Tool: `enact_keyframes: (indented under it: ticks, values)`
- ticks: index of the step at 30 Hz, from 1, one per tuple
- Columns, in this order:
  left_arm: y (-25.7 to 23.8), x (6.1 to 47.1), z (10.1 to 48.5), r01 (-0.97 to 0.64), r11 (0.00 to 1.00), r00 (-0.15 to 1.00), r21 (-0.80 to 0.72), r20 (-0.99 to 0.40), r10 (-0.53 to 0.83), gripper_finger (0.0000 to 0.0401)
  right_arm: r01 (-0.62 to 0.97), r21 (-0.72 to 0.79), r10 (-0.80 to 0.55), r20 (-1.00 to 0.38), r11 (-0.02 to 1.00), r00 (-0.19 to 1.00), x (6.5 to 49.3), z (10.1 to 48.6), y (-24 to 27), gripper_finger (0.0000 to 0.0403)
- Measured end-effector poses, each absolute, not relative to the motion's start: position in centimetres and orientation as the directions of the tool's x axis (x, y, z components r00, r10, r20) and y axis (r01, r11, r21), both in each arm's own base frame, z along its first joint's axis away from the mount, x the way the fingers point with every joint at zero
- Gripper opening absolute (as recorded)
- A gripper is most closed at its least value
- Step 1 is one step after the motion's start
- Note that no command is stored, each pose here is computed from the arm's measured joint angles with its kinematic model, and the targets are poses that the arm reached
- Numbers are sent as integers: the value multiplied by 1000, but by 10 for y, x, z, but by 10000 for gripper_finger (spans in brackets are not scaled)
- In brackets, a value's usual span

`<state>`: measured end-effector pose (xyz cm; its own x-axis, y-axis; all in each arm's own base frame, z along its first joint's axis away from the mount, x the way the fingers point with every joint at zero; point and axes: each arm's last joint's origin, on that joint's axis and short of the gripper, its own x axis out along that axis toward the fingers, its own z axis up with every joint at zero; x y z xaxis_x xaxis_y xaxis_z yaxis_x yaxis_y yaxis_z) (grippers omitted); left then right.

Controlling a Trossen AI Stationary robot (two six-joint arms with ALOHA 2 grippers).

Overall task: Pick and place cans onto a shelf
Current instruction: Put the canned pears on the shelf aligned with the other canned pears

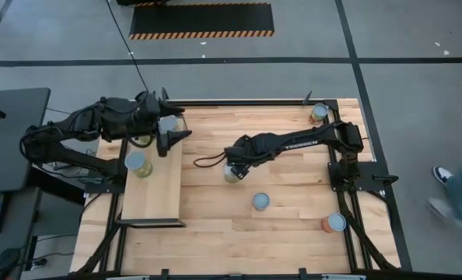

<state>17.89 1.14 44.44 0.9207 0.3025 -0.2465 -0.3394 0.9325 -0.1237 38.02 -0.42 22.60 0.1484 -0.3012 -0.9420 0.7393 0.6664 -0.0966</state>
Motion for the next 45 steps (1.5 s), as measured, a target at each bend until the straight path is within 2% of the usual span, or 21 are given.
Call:
enact_keyframes:
  ticks: [7, 11, 14, 19, 27, 36, 40, 45]
  values:
    - [6, 179, 442, -315, 941, 923, -120, -271, 274, 389, 714, 24, -204, -951, 700, 232, 388, 235, 6, 374]
    - [2, 177, 436, -307, 945, 908, -109, -332, 257, 389, 682, 61, -175, -946, 729, 273, 380, 260, 17, 374]
    - [-1, 175, 430, -284, 954, 894, -98, -386, 227, 389, 686, 45, -222, -929, 726, 295, 356, 293, 23, 374]
    - [-10, 178, 427, -167, 978, 900, -124, -425, 100, 389, 710, 23, -315, -886, 704, 340, 300, 347, 30, 374]
    - [-23, 235, 391, -107, 993, 805, -50, -591, 57, 389, 682, 158, -370, -741, 714, 560, 238, 408, 32, 374]
    - [-31, 303, 337, -111, 994, 710, 17, -698, 91, 389, 683, 178, -397, -700, 708, 594, 226, 418, 30, 374]
    - [-29, 322, 312, -173, 985, 650, -19, -753, 100, 389, 674, 163, -379, -721, 720, 580, 230, 413, 31, 374]
    - [-27, 337, 292, -186, 982, 610, 11, -783, 124, 389, 680, 131, -390, -735, 722, 555, 237, 407, 32, 374]
